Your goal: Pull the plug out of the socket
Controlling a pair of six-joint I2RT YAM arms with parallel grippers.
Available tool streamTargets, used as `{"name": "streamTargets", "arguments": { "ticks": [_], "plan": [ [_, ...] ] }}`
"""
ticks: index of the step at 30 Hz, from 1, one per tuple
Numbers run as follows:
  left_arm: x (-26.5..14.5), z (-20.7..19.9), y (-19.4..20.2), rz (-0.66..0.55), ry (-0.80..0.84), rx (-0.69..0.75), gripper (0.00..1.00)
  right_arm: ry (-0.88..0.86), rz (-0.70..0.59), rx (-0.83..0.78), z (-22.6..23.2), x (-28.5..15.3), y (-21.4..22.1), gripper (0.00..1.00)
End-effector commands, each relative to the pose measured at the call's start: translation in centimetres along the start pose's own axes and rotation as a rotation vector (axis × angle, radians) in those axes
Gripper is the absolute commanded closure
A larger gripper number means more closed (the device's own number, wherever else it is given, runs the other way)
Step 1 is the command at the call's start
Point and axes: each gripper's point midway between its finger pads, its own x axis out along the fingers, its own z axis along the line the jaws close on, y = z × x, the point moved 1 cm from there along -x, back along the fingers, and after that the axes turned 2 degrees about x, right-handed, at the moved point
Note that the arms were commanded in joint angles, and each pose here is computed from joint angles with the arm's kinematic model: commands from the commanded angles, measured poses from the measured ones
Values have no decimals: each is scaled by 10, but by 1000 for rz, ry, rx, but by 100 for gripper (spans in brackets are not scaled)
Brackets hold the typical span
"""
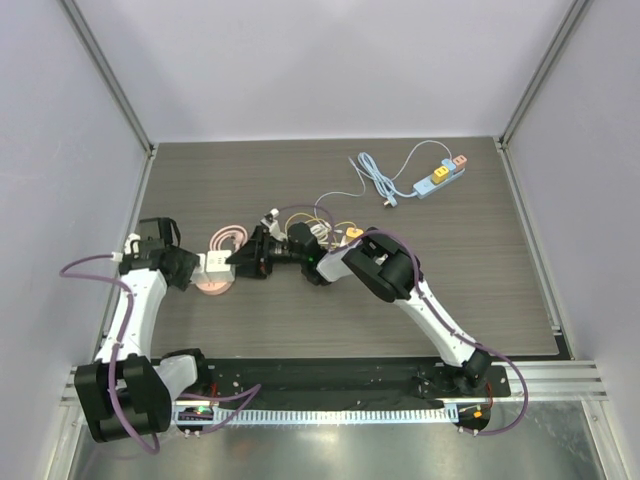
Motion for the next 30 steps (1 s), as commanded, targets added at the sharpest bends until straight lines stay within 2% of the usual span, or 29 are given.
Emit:
{"name": "streamTargets", "arguments": {
  "ticks": [1, 9, 10, 11, 14, 24, 26, 27, 30],
  "plan": [
    [15, 30, 14, 21, -94, 30, 56, -201, 22, 63, 53, -3, -1, 99],
    [21, 42, 28, 44, -83, 46, 63, -229, 0, 101, 71, 1, -9, 99],
    [21, 41, 28, 45, -79, 48, 63, -215, 4, 68, 76, 4, -8, 99],
    [21, 41, 30, 49, -72, 47, 63, -118, -7, 21, 56, 9, -9, 99],
    [21, 37, 32, 63, -55, 56, 64, 29, -11, -55, 41, 15, -5, 99],
    [-5, 16, 7, -13, 19, 130, 60, 46, 15, -162, 38, -4, -1, 98],
    [-10, 13, 5, -24, 43, 146, 59, 85, 18, -205, 33, -9, -2, 93],
    [-11, 12, 5, -27, 56, 152, 58, 92, 21, -228, 39, -11, -2, 83],
    [-20, 5, 2, -46, 103, 168, 53, 135, 28, -298, 43, -17, -4, 65]
  ]
}}
